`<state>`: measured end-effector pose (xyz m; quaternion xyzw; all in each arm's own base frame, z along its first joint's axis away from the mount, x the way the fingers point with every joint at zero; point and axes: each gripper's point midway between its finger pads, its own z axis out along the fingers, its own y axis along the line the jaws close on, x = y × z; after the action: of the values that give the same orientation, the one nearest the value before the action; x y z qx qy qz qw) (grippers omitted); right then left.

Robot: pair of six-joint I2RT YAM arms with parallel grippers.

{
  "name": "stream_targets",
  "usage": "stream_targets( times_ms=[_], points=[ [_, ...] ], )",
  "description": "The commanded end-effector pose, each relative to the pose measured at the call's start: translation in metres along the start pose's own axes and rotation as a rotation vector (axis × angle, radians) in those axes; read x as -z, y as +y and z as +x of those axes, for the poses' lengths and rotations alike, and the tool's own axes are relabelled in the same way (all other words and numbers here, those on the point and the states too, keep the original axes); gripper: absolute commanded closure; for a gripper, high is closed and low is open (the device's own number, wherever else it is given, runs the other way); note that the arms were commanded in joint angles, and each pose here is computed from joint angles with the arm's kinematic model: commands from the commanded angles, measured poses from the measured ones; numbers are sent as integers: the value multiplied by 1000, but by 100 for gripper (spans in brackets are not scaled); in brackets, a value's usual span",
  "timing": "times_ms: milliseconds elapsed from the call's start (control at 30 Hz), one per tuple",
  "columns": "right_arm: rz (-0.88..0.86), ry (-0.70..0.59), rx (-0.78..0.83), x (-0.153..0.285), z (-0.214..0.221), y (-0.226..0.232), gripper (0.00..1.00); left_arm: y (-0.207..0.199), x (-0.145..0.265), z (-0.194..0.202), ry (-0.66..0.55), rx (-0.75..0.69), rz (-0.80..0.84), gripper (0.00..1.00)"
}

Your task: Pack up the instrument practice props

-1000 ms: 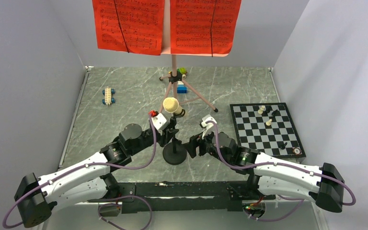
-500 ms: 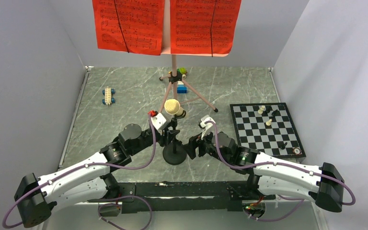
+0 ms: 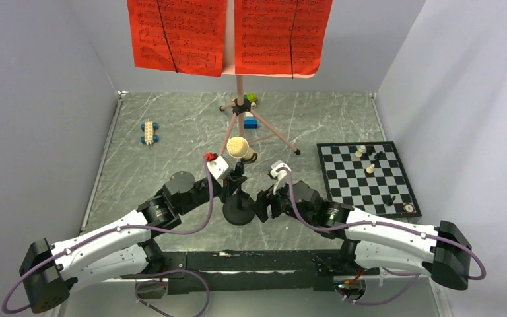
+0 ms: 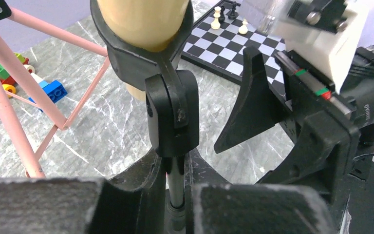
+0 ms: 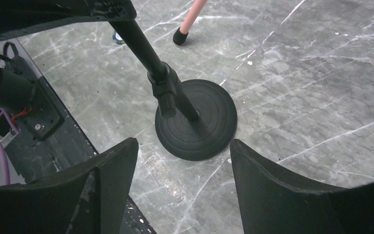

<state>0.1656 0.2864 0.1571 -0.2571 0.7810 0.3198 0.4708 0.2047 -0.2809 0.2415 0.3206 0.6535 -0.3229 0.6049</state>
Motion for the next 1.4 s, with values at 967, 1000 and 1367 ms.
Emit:
stream_targets(
  times_ms=[967,1000,1367],
  points=[
    [-66,63,116,-44,-19,16,79,-1,3,-13,-41,8,-5,100],
    [-63,65,122,-45,-18,15,82,-2,2,-13,-38,9,-3,100],
    [48,-54,300,-39,-25,-5,100,3,0,5,38,54,-49,100]
  ],
)
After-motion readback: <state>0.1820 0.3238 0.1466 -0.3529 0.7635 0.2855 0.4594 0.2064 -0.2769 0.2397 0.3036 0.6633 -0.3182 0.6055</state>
